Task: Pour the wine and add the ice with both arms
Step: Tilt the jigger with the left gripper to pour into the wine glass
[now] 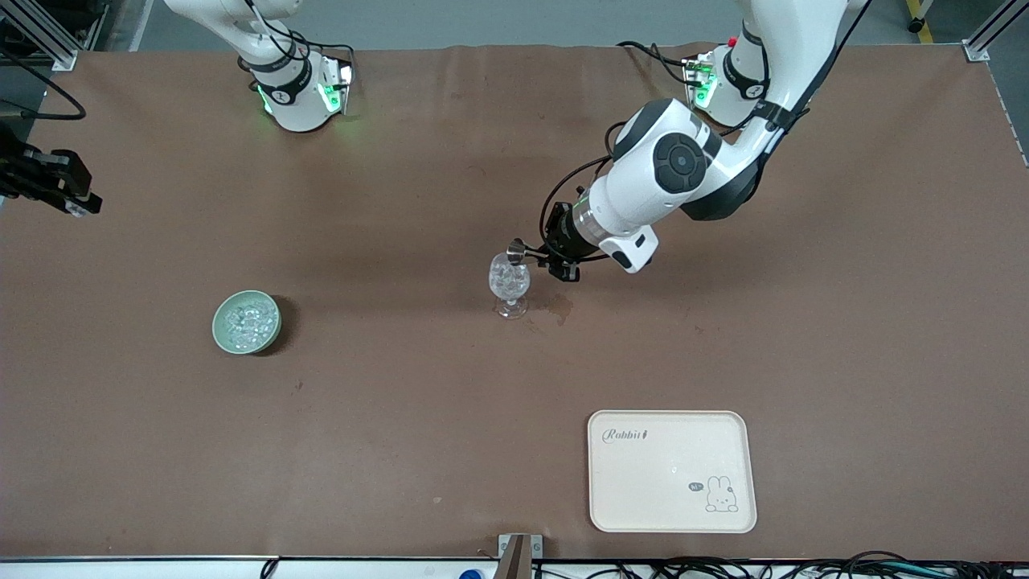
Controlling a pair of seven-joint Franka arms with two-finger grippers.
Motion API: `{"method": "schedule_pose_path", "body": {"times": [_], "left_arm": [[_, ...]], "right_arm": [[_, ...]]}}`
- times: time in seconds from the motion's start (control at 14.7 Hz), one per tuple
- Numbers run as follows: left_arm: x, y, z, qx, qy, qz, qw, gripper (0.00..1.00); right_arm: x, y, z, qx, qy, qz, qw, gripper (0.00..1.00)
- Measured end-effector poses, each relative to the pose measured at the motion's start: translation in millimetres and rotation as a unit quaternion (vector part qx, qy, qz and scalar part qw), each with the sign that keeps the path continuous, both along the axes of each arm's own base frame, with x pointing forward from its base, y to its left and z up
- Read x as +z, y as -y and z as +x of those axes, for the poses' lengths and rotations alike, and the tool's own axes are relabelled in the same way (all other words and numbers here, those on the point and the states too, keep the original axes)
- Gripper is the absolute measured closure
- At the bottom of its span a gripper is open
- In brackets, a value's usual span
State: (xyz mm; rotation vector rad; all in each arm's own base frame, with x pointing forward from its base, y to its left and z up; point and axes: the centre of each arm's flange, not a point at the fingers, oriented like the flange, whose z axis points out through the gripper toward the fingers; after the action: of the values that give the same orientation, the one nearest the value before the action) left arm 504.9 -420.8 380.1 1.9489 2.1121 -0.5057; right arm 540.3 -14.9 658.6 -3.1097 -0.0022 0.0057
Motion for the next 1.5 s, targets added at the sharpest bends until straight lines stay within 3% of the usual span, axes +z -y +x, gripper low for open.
{"method": "schedule_pose_path", "body": {"times": [0.41, 1.02, 1.5], "left_arm": [[0, 10, -6, 0.011, 0.028, 0.045, 0.999, 0.79], [5, 19, -10, 0.012, 0.054, 0.072, 0.996, 0.79], [5, 37, -12, -0.010, 0.039, 0.147, 0.988, 0.79]], "right_arm": [[-3, -8, 4, 0.007, 0.003, 0.000, 1.000, 0.68], [-12, -16, 11, 0.011, 0.000, 0.000, 1.000, 0.68], [-14, -8, 15, 0.004, 0.005, 0.000, 1.000, 0.68]]}}
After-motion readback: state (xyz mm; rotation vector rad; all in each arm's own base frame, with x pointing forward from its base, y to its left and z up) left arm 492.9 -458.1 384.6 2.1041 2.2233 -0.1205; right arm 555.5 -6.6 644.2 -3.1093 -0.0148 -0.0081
